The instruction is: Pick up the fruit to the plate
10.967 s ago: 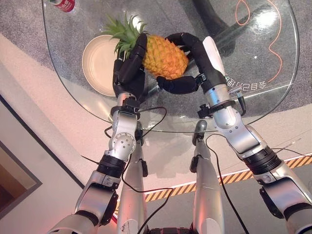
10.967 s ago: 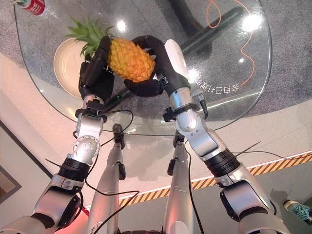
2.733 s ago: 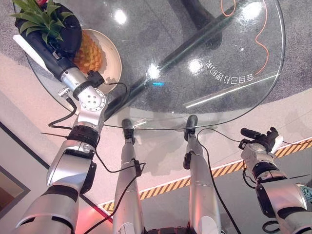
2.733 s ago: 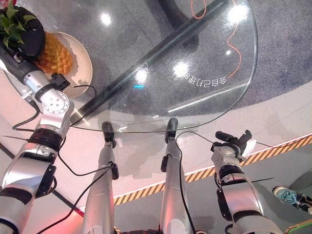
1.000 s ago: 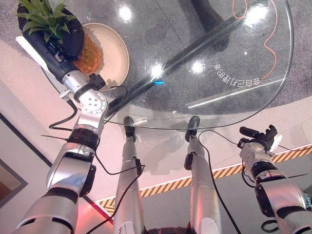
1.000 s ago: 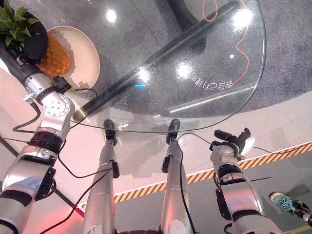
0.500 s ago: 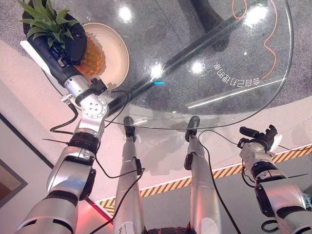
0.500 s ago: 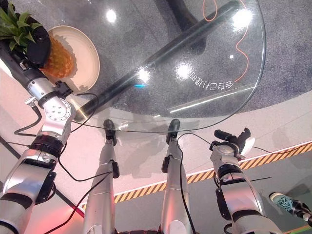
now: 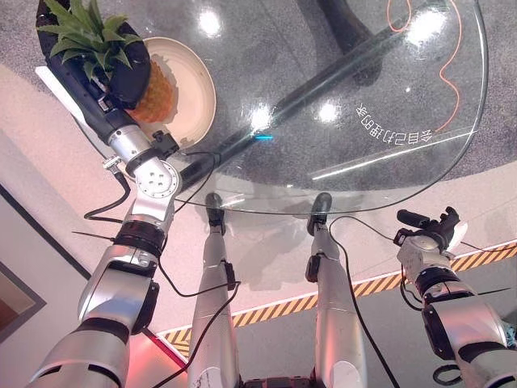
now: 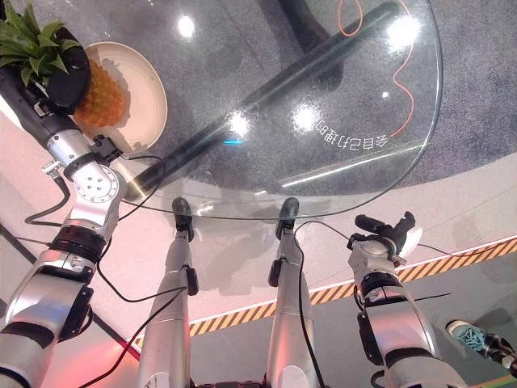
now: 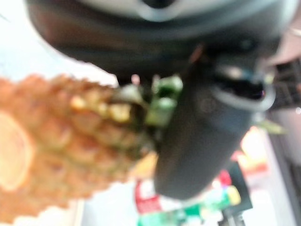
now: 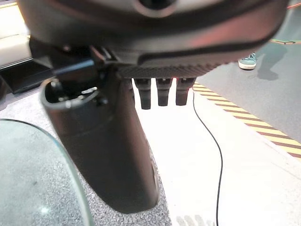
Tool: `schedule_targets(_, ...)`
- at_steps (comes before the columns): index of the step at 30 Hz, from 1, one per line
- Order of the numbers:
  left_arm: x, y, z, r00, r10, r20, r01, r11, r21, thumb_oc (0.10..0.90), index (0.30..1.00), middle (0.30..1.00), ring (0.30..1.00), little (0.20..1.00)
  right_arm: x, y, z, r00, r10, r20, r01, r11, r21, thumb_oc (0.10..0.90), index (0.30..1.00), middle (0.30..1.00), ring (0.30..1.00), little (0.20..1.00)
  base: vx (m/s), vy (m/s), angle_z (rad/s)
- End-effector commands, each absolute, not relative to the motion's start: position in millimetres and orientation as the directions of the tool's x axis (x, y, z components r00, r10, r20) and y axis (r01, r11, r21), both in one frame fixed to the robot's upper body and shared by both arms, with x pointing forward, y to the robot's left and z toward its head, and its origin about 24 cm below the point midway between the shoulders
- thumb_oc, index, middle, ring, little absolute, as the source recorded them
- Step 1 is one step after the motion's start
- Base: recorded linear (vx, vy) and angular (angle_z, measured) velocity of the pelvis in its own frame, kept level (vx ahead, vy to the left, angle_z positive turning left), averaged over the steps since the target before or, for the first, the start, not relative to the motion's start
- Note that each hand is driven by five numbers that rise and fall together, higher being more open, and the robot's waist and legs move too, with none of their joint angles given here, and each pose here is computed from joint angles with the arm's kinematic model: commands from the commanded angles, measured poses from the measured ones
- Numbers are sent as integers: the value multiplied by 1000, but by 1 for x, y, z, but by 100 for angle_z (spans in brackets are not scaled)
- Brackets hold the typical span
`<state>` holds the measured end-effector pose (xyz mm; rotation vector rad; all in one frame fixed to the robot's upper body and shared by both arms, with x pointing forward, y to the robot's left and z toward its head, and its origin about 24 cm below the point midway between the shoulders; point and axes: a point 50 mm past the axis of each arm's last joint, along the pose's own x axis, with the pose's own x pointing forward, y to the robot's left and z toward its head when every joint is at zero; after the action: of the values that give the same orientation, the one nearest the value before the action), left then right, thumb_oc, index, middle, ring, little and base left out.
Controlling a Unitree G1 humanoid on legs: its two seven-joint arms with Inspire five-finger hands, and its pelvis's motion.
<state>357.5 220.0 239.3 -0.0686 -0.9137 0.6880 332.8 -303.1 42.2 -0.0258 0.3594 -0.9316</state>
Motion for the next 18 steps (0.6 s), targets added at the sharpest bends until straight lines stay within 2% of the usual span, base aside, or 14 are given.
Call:
schedule_targets(1,334,217,291,187,526,829,-356,823,-442,676,794,794,794,776,312,-335,42,418,-876,-239,842,473,-260,800,900,900,900,900,0,0,0)
schedule_targets(2,334,217,291,187,526,829,-356,823,-442,676,794,794,794,776,312,-335,42,418,-876,-239,842,473,-260,800,900,900,900,900,0,0,0)
schedule_targets(5,333,219,288,188,534,824,-354,820,-450,748,855,855,855,848,311,-335,41,416,-878,-238,842,470,-263,800,900,900,900,900,0,0,0)
schedule_targets(7,332,220,285,189,536,823,-356,818,-452,759,865,865,865,859,310,-335,40,415,-878,-237,843,470,-264,800,900,900,900,900,0,0,0)
schedule_targets(8,332,221,285,188,537,822,-357,817,-452,800,900,900,900,900,310,-336,41,416,-878,-236,842,470,-264,800,900,900,900,900,0,0,0)
schedule_targets(18,331,219,283,191,522,831,-364,824,-434,800,900,900,900,900,311,-334,41,416,-877,-242,844,471,-257,800,900,900,900,900,0,0,0)
